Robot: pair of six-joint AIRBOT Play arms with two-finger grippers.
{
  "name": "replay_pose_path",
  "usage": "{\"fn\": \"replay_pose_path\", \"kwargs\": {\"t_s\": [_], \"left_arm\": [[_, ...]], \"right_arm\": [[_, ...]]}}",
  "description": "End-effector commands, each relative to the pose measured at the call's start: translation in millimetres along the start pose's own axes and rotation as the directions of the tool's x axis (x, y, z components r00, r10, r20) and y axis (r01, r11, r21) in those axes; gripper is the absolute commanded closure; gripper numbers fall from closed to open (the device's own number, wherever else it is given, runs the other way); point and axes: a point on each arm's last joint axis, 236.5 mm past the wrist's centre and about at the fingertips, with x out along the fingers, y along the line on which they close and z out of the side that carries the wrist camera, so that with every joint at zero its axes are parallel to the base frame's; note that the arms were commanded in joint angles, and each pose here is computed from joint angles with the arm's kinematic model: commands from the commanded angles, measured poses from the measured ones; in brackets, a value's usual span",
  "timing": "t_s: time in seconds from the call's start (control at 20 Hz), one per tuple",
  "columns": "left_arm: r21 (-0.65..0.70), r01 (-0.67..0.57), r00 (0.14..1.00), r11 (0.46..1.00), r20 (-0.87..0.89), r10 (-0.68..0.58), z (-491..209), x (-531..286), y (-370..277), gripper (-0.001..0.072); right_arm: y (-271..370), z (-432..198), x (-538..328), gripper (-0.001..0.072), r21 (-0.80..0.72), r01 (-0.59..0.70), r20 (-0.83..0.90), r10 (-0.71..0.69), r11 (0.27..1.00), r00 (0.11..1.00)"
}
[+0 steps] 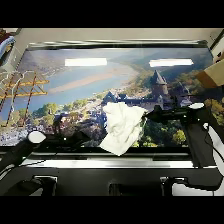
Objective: Fold the clothes and pants, and hang the long-sleeved shirts on hangers.
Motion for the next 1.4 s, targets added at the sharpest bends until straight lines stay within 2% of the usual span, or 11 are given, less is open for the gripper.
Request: {"fn": "replay_pose_path", "kwargs": {"t_s": [0.0,0.4,0.95,1.0,1.05,1.1,1.25,1.3,1.35], "left_arm": [[-0.016,0.059,0.996,0.998,-0.066,-0.06,-11.7,38.8,-8.7,0.0094],[-0.008,0.051,0.991,0.999,-0.124,-0.052,-1.4,66.8,-20.5,0.0095],[0.041,0.09,0.957,0.995,-0.28,-0.075,-31.2,64.5,-28.5,0.0119],[0.036,0.086,0.956,0.996,-0.283,-0.072,-31.5,65.7,-26.9,0.0151],[0.029,0.082,0.956,0.996,-0.286,-0.071,-31.7,67.1,-25.3,0.0296],[0.018,0.082,0.955,0.996,-0.288,-0.073,-31.7,68.8,-24.6,0.0404],[0.029,0.092,0.956,0.995,-0.282,-0.08,-33.8,77.8,-26.7,0.0418],[0.027,0.089,0.958,0.996,-0.276,-0.078,-35.3,82.6,-27.5,0.0461],[0.03,0.094,0.957,0.995,-0.277,-0.082,-39.2,87.6,-29.7,0.0561]], "right_arm": [[10.0,-6.0,-5.0,0.0677,0.002,-0.015,-0.015,0.015,1.0,1.0],[16.0,-18.2,-6.1,0.0677,0.008,-0.038,-0.066,0.038,0.999,0.997],[20.9,-16.5,-10.3,0.0677,-0.01,-0.036,-0.048,0.036,0.999,0.998],[22.7,-16.0,-11.8,0.0677,-0.016,-0.035,-0.042,0.035,0.999,0.999],[24.5,-15.4,-13.5,0.0677,-0.023,-0.035,-0.035,0.034,0.999,0.999],[27.0,-15.2,-15.3,0.0677,-0.031,-0.035,-0.029,0.034,0.999,0.999],[32.6,-15.6,-19.5,0.0677,-0.047,-0.037,-0.02,0.036,0.998,0.999],[33.7,-16.1,-20.3,0.0677,-0.048,-0.038,-0.02,0.037,0.998,0.999],[34.5,-16.7,-20.7,0.0677,-0.044,-0.039,-0.021,0.038,0.998,0.999]]}}
